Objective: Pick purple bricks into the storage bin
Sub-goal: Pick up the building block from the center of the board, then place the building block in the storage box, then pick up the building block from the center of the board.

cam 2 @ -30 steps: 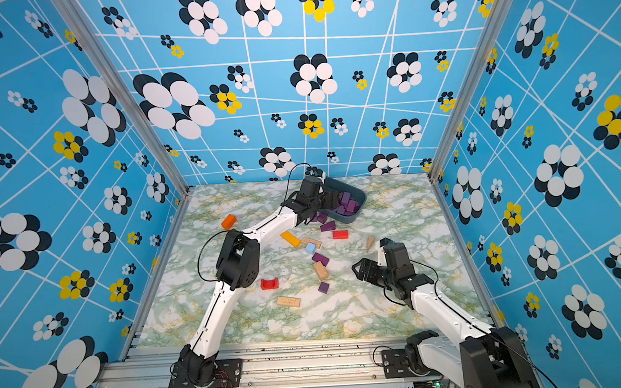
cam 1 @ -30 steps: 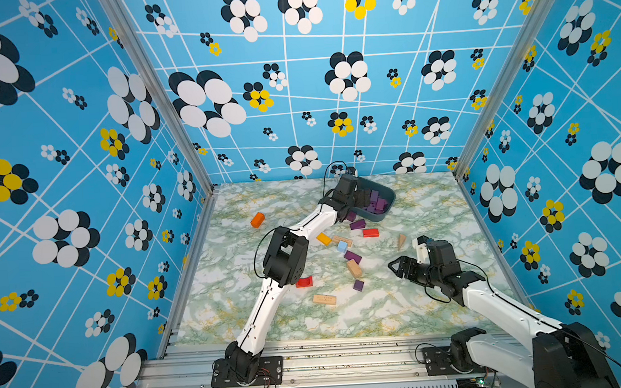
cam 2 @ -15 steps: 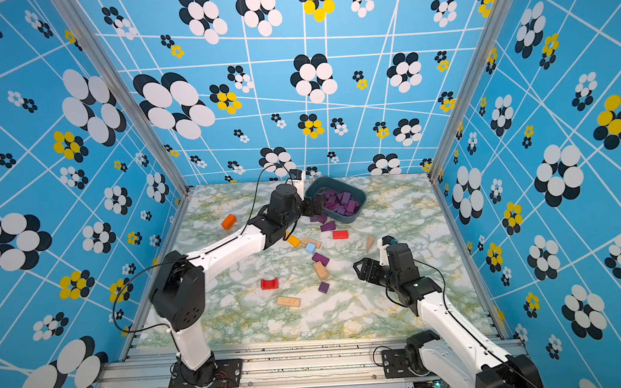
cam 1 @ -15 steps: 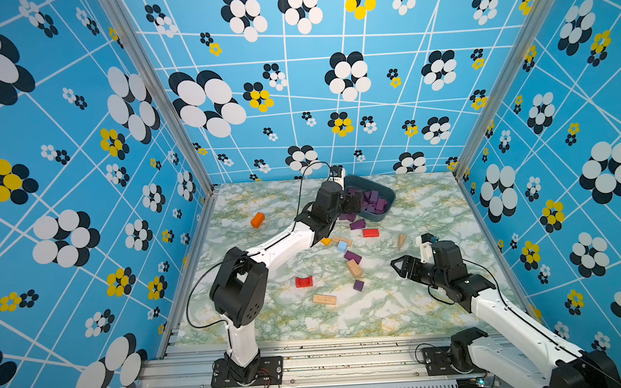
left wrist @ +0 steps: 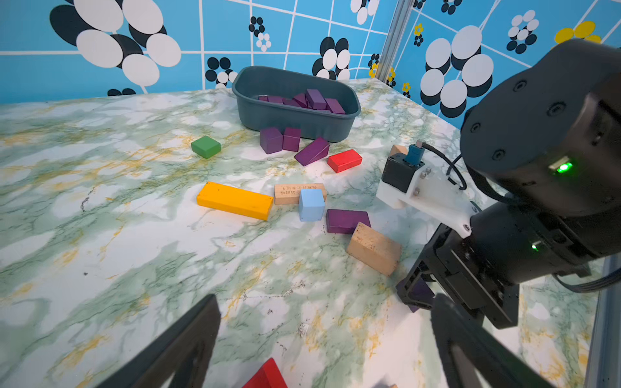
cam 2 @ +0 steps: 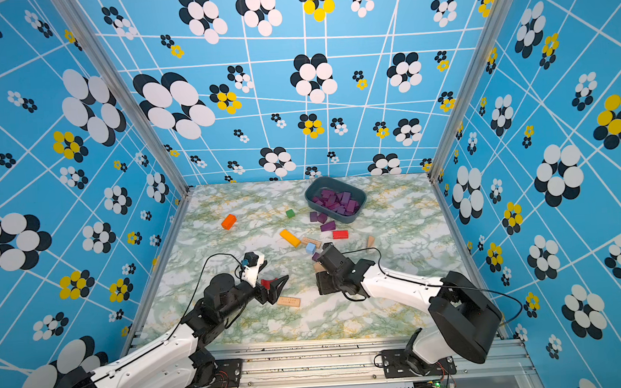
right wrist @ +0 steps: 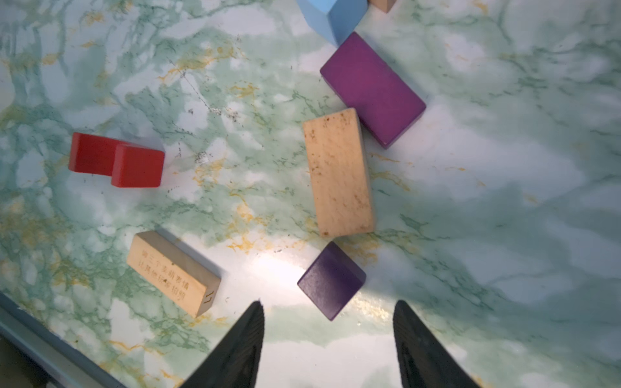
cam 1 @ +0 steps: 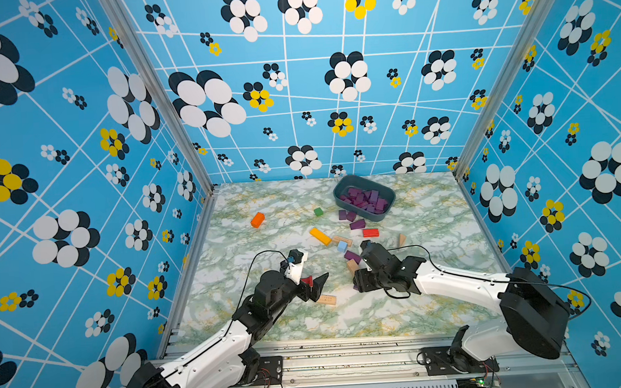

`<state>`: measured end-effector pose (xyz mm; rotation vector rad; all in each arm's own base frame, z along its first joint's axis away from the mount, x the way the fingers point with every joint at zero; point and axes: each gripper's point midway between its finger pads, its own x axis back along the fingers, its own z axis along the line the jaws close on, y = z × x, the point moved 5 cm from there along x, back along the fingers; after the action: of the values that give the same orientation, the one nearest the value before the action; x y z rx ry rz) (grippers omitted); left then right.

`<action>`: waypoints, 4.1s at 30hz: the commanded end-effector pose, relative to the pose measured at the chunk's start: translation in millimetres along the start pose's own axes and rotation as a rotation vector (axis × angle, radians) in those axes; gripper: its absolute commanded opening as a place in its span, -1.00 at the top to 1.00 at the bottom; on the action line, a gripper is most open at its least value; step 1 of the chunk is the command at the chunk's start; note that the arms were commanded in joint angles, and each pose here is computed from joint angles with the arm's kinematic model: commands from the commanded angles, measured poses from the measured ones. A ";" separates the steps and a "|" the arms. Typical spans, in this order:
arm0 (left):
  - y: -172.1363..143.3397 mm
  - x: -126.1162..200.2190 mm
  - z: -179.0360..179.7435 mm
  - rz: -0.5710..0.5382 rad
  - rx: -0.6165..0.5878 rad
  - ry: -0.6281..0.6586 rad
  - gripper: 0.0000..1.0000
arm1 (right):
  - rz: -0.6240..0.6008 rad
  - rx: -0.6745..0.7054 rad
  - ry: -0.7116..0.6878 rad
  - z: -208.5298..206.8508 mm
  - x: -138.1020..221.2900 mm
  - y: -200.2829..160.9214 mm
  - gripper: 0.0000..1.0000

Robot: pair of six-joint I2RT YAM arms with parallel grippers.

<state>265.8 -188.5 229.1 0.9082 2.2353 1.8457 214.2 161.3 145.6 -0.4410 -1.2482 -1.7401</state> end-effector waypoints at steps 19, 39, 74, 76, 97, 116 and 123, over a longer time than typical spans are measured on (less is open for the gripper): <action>-68.5 34.9 -0.5 -0.008 -0.162 -0.239 -0.99 | 0.164 0.142 -0.157 39.5 -59.1 -17.5 -0.26; -71.0 32.4 9.9 -0.023 -0.110 -0.164 -0.99 | 0.314 0.059 -0.280 44.0 -97.7 -34.2 0.04; -80.3 21.9 22.9 0.031 -0.078 -0.066 -0.99 | 0.021 0.005 -0.206 33.4 -67.8 134.1 0.49; -80.0 22.1 23.3 0.030 -0.075 -0.064 -0.99 | 0.000 -0.004 -0.210 25.1 -77.8 159.2 0.48; -87.9 13.9 28.9 0.068 -0.111 -0.028 -0.99 | -0.067 -0.051 -0.385 -47.3 -151.8 294.5 -0.35; -79.9 22.6 16.6 0.022 -0.103 -0.126 -0.99 | 0.088 0.077 -0.079 8.6 -96.3 104.0 -0.29; -70.4 38.7 -13.5 -0.020 -0.159 -0.365 -0.99 | 0.122 0.157 -0.073 8.4 -110.4 78.3 -0.27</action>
<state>213.8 -178.7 166.9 1.0663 1.9754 1.7486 332.0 212.4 119.9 -0.5332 -1.3534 -1.5379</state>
